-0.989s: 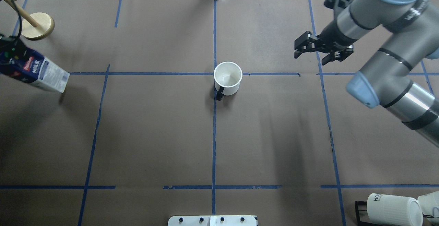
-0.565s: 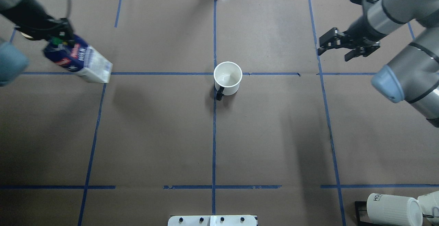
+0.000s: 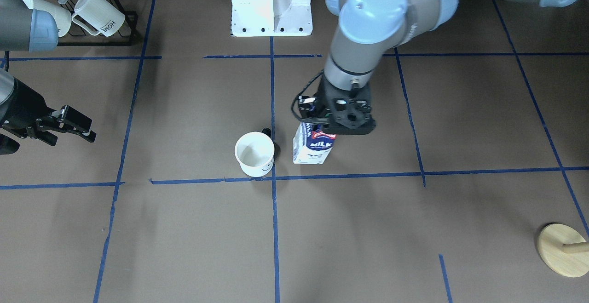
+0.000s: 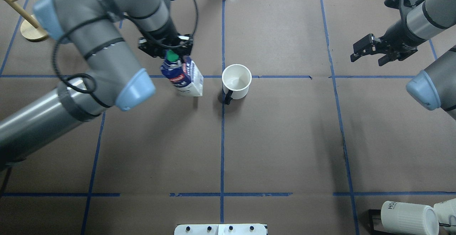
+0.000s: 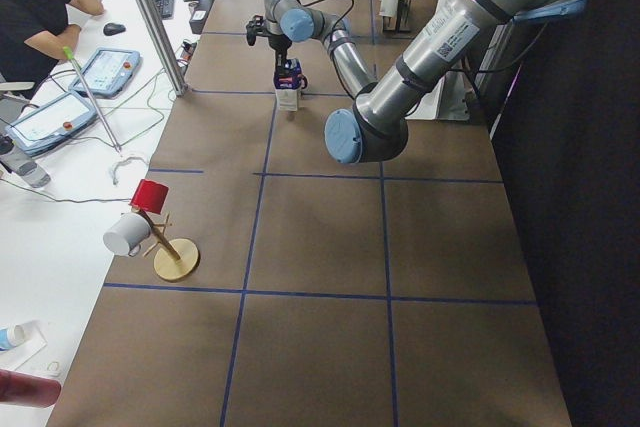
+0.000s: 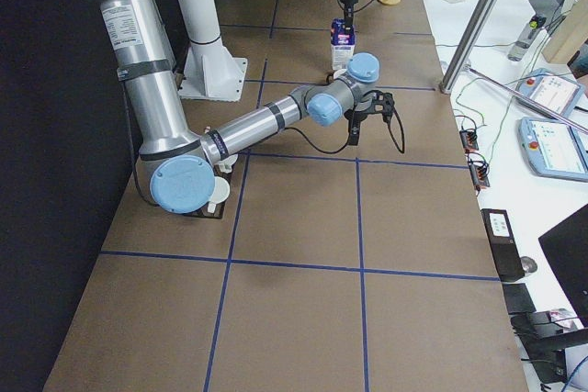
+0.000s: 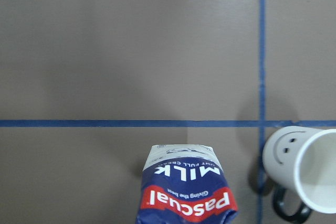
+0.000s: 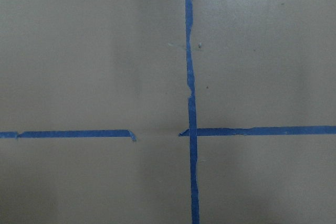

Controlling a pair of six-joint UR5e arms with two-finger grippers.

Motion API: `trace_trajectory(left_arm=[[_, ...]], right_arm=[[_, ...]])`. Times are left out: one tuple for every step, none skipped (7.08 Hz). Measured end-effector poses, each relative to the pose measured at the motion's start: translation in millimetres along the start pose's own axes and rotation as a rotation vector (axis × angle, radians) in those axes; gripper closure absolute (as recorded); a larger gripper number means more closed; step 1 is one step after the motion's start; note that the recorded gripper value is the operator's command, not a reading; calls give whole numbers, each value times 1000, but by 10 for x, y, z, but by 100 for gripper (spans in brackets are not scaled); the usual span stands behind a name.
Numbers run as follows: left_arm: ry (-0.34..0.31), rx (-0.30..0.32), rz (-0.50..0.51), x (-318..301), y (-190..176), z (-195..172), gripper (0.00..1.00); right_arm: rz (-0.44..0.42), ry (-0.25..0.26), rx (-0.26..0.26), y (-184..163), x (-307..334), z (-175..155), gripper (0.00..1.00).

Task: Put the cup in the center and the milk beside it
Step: 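Carry the milk carton with the left gripper beside the white mug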

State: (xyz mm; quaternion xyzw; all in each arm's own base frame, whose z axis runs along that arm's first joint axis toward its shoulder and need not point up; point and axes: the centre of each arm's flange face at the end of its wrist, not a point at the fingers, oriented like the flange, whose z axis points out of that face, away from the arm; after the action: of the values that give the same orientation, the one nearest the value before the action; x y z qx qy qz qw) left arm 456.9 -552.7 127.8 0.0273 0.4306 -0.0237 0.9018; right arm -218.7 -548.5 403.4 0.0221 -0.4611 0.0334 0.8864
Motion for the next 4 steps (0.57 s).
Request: trace_trajectory(left_arm=[[-15, 5, 1, 196, -6, 91, 64], [-30, 11, 4, 318, -9, 168, 24], [-40, 13, 6, 359, -9, 215, 15], [-45, 11, 10, 377, 6, 257, 0]], right_arm=[[1, 2, 0, 4, 10, 6, 0], [2, 4, 1, 4, 15, 13, 0], [3, 6, 0, 3, 20, 23, 0], [4, 8, 0, 0, 24, 32, 0]])
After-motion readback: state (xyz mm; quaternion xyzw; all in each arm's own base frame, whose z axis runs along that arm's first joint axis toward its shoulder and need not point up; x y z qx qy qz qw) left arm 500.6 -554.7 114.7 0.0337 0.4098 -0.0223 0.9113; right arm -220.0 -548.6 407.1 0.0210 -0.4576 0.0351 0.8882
